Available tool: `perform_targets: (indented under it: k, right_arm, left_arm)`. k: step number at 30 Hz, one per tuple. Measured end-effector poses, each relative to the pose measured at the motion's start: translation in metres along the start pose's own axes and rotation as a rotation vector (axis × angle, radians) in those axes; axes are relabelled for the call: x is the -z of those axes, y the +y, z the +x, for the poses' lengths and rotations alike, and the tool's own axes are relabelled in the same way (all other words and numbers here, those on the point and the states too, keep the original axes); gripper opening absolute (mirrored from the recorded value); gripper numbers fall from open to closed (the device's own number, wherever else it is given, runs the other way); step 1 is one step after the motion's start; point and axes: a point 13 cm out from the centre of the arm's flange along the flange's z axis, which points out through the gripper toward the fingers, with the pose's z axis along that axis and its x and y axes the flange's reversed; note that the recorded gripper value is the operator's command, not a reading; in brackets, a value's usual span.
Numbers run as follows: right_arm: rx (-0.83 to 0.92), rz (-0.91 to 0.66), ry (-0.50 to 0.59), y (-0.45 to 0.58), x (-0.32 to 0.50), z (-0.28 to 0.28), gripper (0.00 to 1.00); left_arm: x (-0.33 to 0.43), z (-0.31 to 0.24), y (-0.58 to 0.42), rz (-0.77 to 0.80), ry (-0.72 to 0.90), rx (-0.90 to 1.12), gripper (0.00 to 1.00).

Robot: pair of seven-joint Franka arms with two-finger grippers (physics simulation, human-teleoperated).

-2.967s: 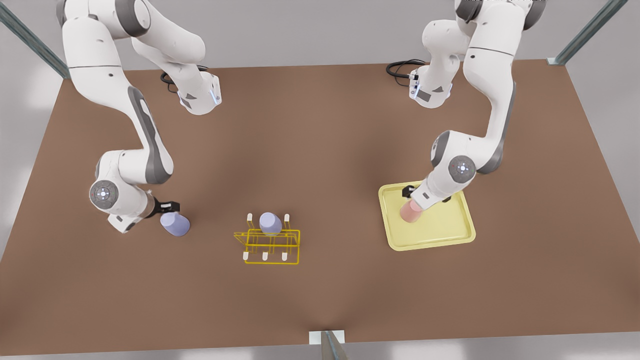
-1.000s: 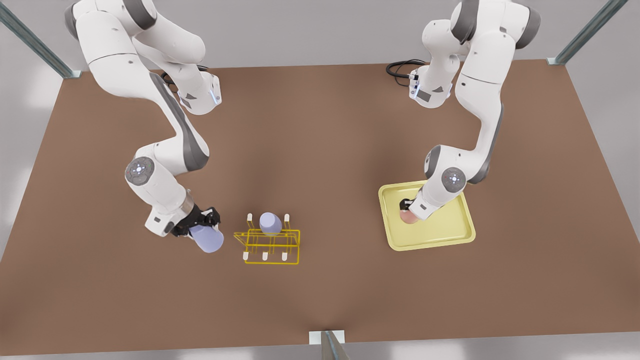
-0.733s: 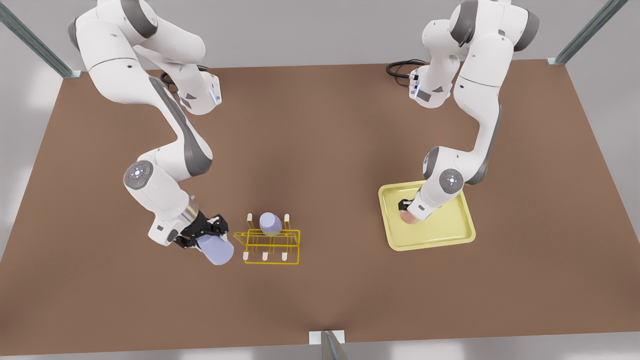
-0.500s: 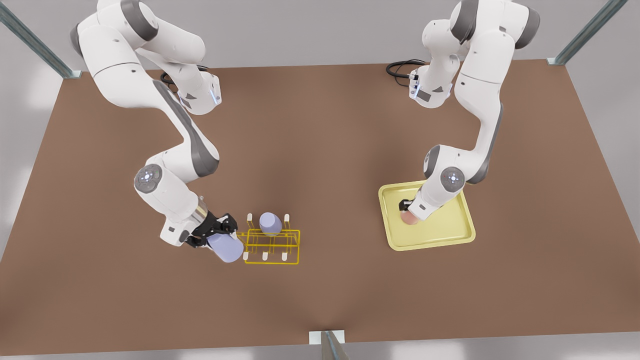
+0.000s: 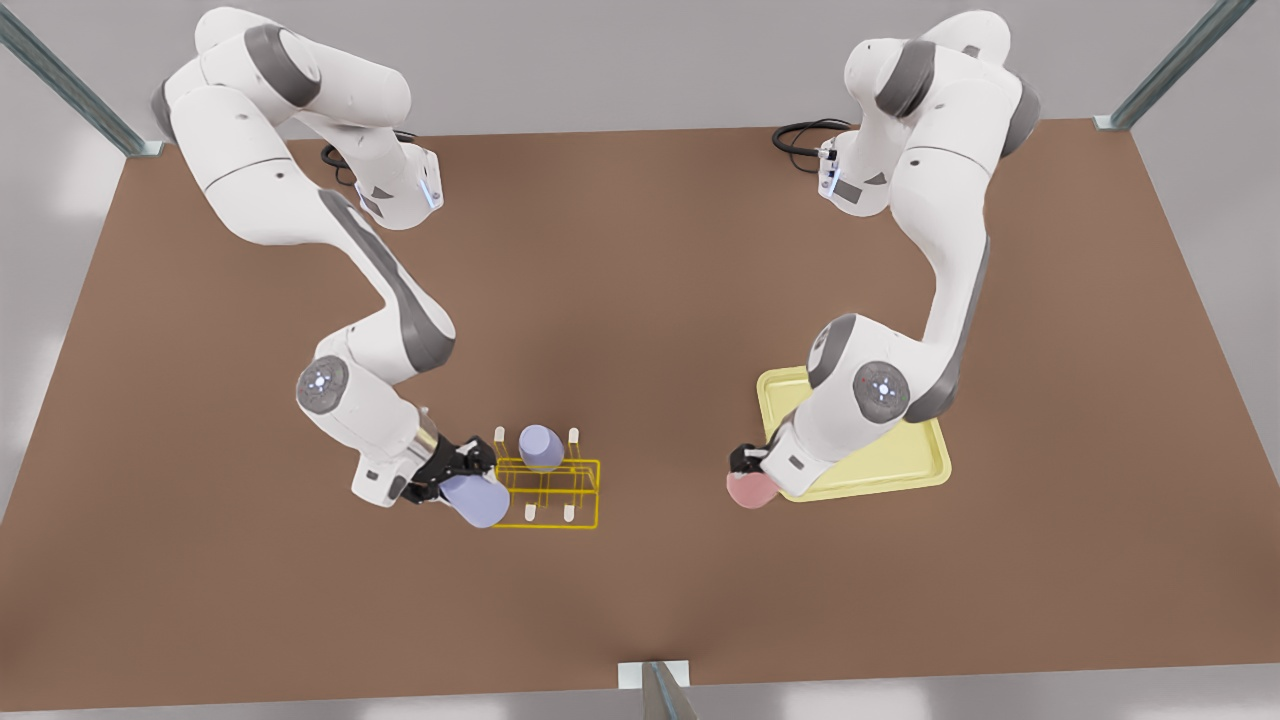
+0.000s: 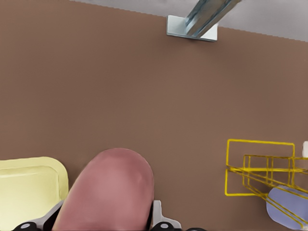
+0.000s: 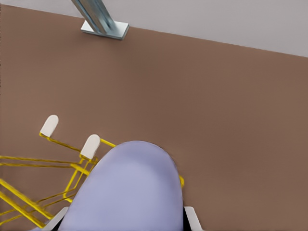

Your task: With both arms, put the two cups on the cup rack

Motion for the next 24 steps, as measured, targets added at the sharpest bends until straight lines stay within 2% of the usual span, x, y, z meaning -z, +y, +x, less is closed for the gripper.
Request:
perform_targets:
  k: [3, 11, 13, 20, 24]
  right_arm:
    - [0.006, -0.004, 0.001, 0.002, -0.005, -0.001, 0.86]
    - [0.004, -0.02, 0.004, -0.001, -0.02, -0.002, 0.86]
    - [0.003, -0.023, 0.007, -0.002, -0.024, -0.001, 1.0]
    - [0.003, -0.022, -0.009, -0.002, -0.018, -0.009, 1.0]
    - [0.0, -0.014, -0.053, -0.008, 0.01, -0.034, 1.0]
  left_arm:
    - [-0.011, -0.023, -0.034, 0.053, -0.026, 0.047, 0.85]
    - [-0.051, -0.014, -0.132, 0.22, -0.094, 0.16, 0.85]
    - [-0.056, -0.016, -0.151, 0.269, -0.123, 0.192, 0.86]
    - [-0.07, 0.008, -0.219, 0.375, -0.169, 0.239, 0.86]
    - [-0.075, 0.008, -0.231, 0.403, -0.19, 0.271, 0.86]
